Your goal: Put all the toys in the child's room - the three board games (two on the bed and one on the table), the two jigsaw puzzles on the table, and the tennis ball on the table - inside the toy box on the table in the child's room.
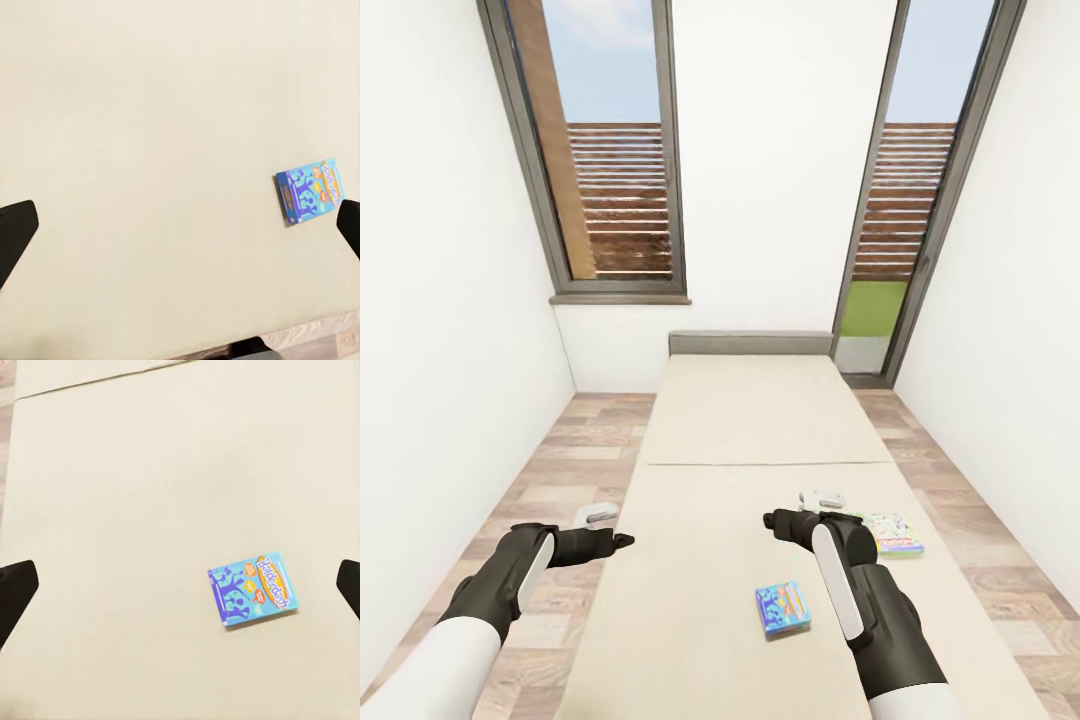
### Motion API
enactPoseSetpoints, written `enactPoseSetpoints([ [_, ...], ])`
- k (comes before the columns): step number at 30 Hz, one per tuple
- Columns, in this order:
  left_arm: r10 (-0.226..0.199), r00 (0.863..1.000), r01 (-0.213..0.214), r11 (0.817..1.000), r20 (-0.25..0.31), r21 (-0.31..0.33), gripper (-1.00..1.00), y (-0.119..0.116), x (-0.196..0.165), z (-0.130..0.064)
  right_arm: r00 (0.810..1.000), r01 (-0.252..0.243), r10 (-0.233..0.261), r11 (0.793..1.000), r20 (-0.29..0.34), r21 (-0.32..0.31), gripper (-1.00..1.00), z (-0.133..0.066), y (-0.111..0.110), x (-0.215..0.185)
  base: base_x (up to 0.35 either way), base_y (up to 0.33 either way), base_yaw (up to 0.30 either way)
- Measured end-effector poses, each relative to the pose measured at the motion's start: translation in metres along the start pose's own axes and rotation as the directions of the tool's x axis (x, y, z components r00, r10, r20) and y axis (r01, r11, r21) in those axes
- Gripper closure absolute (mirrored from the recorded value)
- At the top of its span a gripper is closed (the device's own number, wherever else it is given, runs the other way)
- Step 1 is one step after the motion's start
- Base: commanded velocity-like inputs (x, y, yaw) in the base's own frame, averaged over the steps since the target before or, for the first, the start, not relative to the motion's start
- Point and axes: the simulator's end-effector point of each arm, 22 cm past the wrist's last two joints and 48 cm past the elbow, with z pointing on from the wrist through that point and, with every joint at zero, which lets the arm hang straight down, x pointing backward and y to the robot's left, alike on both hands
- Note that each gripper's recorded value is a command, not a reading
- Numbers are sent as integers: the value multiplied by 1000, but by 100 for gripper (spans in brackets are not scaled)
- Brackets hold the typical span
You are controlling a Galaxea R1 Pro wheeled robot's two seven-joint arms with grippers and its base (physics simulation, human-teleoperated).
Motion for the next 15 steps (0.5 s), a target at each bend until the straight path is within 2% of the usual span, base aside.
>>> enactPoseSetpoints([
  [7, 0, 1000, 0, 1000, 0, 0, -100, -1, 0, 0, 1000, 19, -19, 1000, 1, -8, -100, -1, 7, 1, 142, -22, 0],
  [15, 1, 1000, -1, 1000, -1, 0, -100, -1, 0, 0, 999, 37, -37, 999, 3, -15, -100, -1, 13, 1, 28, -12, 0],
])
